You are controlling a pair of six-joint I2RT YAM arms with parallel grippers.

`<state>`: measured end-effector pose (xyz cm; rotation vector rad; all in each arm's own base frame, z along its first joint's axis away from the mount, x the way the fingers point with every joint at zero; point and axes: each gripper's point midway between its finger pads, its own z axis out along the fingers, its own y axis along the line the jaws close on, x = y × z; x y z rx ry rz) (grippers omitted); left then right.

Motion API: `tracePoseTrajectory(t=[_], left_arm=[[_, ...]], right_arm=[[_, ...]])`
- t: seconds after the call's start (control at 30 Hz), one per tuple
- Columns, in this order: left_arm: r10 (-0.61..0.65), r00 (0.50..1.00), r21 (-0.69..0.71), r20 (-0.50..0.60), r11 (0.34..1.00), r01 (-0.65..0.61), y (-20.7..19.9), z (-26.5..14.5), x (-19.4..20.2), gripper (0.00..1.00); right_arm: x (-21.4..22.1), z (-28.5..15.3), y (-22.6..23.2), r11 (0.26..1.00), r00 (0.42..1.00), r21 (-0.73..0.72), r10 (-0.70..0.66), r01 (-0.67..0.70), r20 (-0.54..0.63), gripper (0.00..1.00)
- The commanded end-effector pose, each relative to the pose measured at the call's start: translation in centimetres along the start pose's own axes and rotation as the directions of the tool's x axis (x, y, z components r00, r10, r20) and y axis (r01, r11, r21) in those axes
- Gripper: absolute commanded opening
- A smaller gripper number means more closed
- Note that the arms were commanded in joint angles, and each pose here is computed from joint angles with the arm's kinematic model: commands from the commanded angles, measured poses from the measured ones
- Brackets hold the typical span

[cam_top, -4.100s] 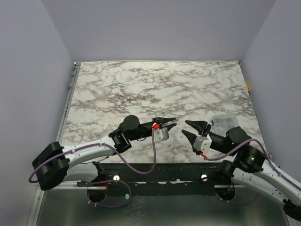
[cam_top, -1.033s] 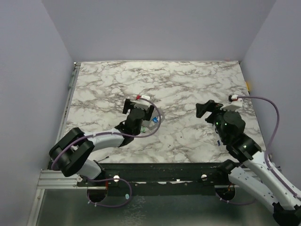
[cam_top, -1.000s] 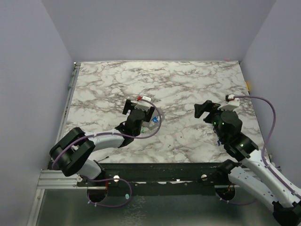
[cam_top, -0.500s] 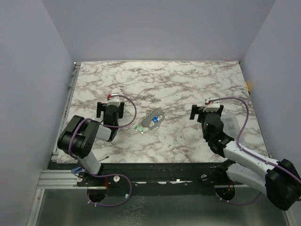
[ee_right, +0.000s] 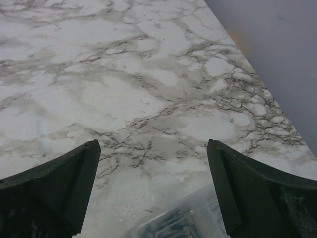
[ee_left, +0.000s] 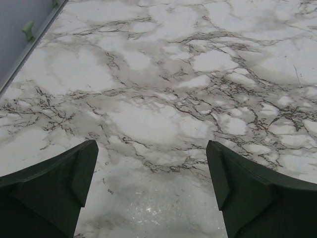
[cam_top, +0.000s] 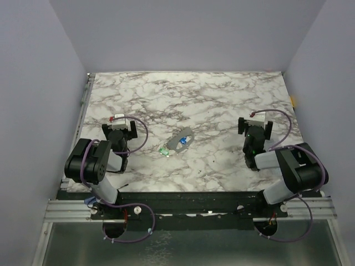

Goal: Put the keys on the keyring

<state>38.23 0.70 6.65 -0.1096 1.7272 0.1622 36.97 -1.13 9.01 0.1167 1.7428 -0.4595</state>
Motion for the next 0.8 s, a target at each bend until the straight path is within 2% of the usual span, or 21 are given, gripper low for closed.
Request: tracePoseTrajectory(t=[0.0, 0.03, 0.13, 0.17, 0.2, 0.27, 0.37, 0.47, 0.7, 0.77], left_arm=[[-0.029, 0.998, 0.008, 0.053, 1.000, 0.029, -0.5, 0.2, -1.4, 0.99], [-0.029, 0.998, 0.009, 0.054, 1.000, 0.028, -0.6, 0.2, -1.4, 0.99], [-0.029, 0.998, 0.010, 0.055, 1.000, 0.029, -0.6, 0.2, -1.5, 0.99], [-0.029, 0.998, 0.009, 0.055, 1.000, 0.029, -0.6, 0.2, -1.4, 0.99], [-0.029, 0.998, 0.009, 0.054, 1.000, 0.029, -0.6, 0.2, -1.4, 0.99], [-0.029, 0.998, 0.009, 0.055, 1.000, 0.029, -0.6, 0.2, -1.4, 0.99], [-0.030, 0.998, 0.010, 0.057, 1.000, 0.029, -0.6, 0.2, -1.5, 0.99], [-0.030, 0.998, 0.009, 0.056, 1.000, 0.029, -0.6, 0.2, -1.5, 0.99], [-0.030, 0.998, 0.009, 0.056, 1.000, 0.029, -0.6, 0.2, -1.5, 0.99], [-0.030, 0.998, 0.010, 0.057, 1.000, 0.029, -0.6, 0.2, -1.5, 0.99]], right_arm=[[-2.6, 1.5, -2.3, 0.981, 0.972, -0.026, 0.196, -0.195, 0.127, 1.00], [-1.6, 2.1, -2.1, 0.972, 0.973, -0.087, 0.222, -0.216, 0.062, 1.00], [-1.1, 1.8, -1.5, 0.952, 0.964, -0.187, 0.259, -0.244, 0.061, 1.00], [-0.5, 1.2, -1.7, 0.952, 0.963, -0.184, 0.261, -0.244, 0.073, 1.00], [-1.4, 1.2, -2.4, 0.957, 0.952, -0.161, 0.265, -0.241, 0.151, 1.00], [-1.0, 1.1, -1.9, 0.954, 0.961, -0.178, 0.261, -0.241, 0.096, 1.00], [-1.3, 0.6, -2.3, 0.961, 0.958, -0.163, 0.248, -0.224, 0.146, 1.00], [-1.9, 0.3, -0.9, 0.954, 0.962, -0.248, 0.213, -0.167, 0.170, 1.00], [-1.4, 1.0, 0.5, 0.933, 0.971, -0.317, 0.215, -0.172, 0.105, 1.00], [-1.5, 1.1, -0.4, 0.938, 0.967, -0.297, 0.223, -0.180, 0.119, 1.00]])
